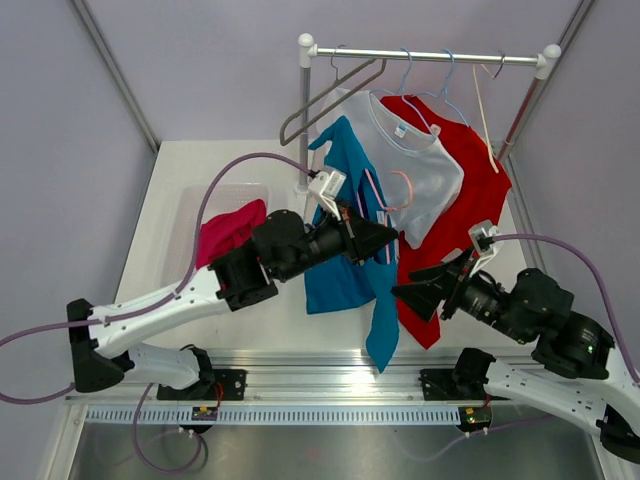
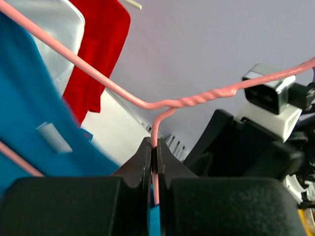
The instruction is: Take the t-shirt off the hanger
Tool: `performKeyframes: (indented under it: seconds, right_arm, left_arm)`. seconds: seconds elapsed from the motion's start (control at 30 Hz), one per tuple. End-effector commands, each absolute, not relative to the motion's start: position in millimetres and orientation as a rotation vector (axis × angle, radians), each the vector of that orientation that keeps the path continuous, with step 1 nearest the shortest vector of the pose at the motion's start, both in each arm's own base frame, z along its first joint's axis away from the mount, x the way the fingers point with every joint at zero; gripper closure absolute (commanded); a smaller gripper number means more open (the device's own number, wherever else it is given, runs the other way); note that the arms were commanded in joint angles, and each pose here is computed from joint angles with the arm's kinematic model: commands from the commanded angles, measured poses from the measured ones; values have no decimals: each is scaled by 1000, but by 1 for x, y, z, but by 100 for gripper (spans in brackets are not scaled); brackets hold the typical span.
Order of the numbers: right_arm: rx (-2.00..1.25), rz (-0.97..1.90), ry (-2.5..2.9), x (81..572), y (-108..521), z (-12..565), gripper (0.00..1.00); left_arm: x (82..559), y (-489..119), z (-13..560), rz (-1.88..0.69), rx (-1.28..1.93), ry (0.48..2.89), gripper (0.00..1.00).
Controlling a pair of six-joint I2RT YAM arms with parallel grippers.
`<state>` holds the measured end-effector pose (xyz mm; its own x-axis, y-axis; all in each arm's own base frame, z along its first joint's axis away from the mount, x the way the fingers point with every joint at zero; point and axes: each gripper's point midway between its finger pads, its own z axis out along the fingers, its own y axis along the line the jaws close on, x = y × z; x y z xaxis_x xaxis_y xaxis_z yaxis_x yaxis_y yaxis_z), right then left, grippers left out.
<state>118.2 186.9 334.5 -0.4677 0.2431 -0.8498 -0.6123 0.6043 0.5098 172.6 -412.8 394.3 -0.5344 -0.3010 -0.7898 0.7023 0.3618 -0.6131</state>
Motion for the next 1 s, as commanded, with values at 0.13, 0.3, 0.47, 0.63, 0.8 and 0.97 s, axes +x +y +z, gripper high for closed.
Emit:
performKeyframes:
  seconds: [0.13,0.3,0.47,0.63,0.8,0.97]
  right_arm:
    - [-627,1363,1705,65,231,367,11]
    - [-656,1325,1723,71,240,365,7]
    - [-682,1284,1764,74,253,353,5]
    - [-772,1167,1839,76,288,329,14]
    - [-798,1038,1849,78,313,319,48]
    - [-765,1035,1847,81,320,313,98]
  left_arm:
    - [149,-345,488,-1446,185,1380,100]
    - [142,-306,516,-1418,154,1284,100]
    - [148,-263,533,-1300,92,1225,100]
    - [146,-231,547,-1260,50,1169,100]
    - [142,-211,558,-1245,34,1140,100]
    - [136,-188,568,-1230,17,1117,100]
